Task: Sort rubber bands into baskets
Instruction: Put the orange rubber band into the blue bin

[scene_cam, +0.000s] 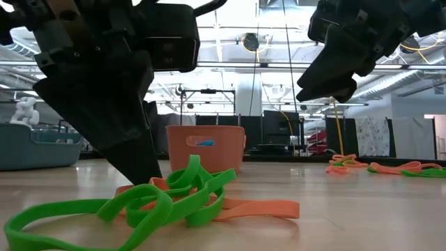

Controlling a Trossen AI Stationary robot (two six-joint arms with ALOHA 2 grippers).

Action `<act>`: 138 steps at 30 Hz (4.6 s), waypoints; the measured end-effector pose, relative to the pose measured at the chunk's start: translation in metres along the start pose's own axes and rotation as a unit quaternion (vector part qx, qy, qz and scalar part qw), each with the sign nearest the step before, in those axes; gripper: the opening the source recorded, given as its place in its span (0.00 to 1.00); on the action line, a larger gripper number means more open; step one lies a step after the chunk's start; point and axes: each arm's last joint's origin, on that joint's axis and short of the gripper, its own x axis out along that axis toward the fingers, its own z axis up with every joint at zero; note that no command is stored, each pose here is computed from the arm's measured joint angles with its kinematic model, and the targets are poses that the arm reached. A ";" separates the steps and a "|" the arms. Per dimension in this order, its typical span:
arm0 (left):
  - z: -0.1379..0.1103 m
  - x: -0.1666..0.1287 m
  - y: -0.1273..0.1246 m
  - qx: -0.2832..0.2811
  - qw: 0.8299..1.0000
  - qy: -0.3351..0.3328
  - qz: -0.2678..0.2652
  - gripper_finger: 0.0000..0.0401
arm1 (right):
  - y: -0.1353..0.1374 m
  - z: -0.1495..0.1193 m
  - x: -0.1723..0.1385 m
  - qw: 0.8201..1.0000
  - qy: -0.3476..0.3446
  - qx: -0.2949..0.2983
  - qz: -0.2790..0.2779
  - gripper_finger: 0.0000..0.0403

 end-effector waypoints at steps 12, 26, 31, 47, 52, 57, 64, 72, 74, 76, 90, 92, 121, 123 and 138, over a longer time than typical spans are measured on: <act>0.003 -0.011 0.001 0.034 0.999 -0.011 0.014 0.05 | 0.000 0.000 0.000 1.000 -0.002 -0.001 0.001 0.44; 0.018 -0.108 -0.011 0.082 0.987 -0.134 0.044 0.01 | 0.000 0.000 0.000 1.000 -0.001 -0.002 0.001 0.44; 0.013 -0.142 -0.004 0.087 0.983 -0.142 0.081 0.01 | 0.000 0.000 0.000 1.000 -0.001 -0.002 0.001 0.44; -0.034 -0.194 0.063 -0.026 0.920 0.056 0.388 0.00 | 0.000 0.001 0.000 1.000 -0.003 -0.001 0.002 0.44; -0.041 -0.198 0.072 -0.029 0.907 0.082 0.412 0.00 | 0.000 0.001 0.000 1.000 -0.002 -0.001 0.002 0.44; -0.053 -0.191 0.086 -0.034 0.890 0.121 0.438 0.00 | 0.000 0.001 0.000 1.000 -0.003 0.000 0.002 0.44; -0.074 -0.177 0.109 -0.051 0.864 0.187 0.465 0.00 | 0.000 0.001 0.000 1.000 -0.002 0.000 0.002 0.44; -0.080 -0.163 0.126 -0.038 0.866 0.231 0.442 0.00 | 0.001 0.001 0.000 1.000 -0.004 0.001 0.003 0.44; -0.079 -0.159 0.128 -0.030 0.872 0.233 0.429 0.00 | 0.001 0.002 0.000 1.000 -0.007 0.002 0.005 0.44; -0.078 -0.156 0.130 -0.023 0.876 0.231 0.422 0.00 | 0.001 0.002 0.000 1.000 -0.010 0.002 0.006 0.44; -0.075 -0.155 0.133 -0.005 0.877 0.215 0.430 0.20 | 0.001 0.002 0.000 1.000 -0.009 -0.001 0.006 0.44; -0.075 -0.155 0.133 -0.005 0.877 0.215 0.431 0.23 | 0.001 0.002 0.000 1.000 -0.009 -0.001 0.006 0.44; -0.001 -0.120 0.071 0.206 0.943 -0.168 0.198 0.27 | -0.006 -0.007 -0.010 0.998 0.055 0.014 -0.014 0.44; 0.004 -0.116 0.066 0.234 0.929 -0.233 0.168 0.27 | -0.010 -0.012 -0.014 0.995 0.090 0.036 -0.027 0.44; -0.002 -0.147 0.071 0.272 0.811 -0.510 -0.090 0.27 | 0.023 -0.061 -0.041 0.903 0.358 0.236 0.024 0.43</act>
